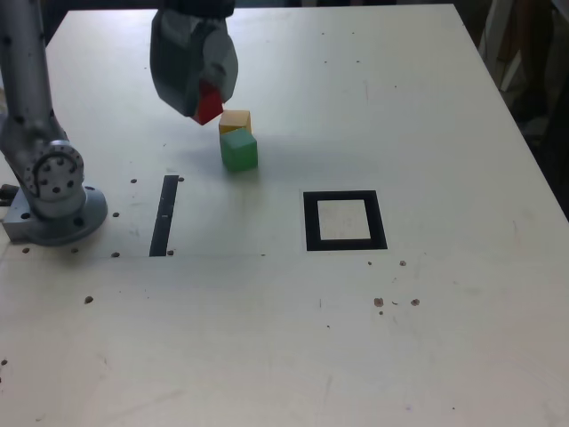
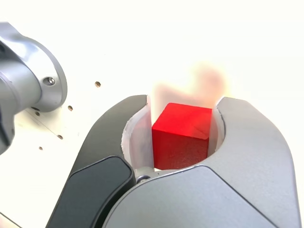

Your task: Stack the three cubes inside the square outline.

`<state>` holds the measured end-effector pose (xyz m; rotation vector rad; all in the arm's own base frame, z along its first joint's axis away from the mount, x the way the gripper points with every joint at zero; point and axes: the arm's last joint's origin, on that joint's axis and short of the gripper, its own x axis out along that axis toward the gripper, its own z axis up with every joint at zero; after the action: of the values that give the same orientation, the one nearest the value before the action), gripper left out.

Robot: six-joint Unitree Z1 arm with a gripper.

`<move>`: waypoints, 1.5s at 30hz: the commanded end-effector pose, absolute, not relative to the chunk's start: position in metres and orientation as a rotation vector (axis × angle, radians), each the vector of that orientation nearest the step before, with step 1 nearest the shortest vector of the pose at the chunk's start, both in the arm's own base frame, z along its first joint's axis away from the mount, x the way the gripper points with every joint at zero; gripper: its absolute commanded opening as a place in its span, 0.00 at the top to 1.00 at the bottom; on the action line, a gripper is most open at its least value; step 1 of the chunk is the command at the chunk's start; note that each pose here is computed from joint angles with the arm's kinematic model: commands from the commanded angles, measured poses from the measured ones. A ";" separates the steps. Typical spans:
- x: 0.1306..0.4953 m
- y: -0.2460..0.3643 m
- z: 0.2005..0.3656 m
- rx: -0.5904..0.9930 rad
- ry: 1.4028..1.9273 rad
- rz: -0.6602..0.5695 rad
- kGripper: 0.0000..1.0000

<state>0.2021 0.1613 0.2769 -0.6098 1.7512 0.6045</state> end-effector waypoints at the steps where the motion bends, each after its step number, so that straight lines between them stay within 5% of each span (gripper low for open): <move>1: 0.209 0.157 0.285 -0.560 1.749 0.573 0.66; 9: 0.251 0.121 0.304 -0.347 1.772 0.397 0.66; 25: 0.316 0.049 0.306 -0.070 1.785 0.164 0.66; 45: 0.379 -0.009 0.250 0.066 1.888 0.017 0.66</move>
<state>0.3761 -0.0094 0.2525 0.0647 1.8848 0.0204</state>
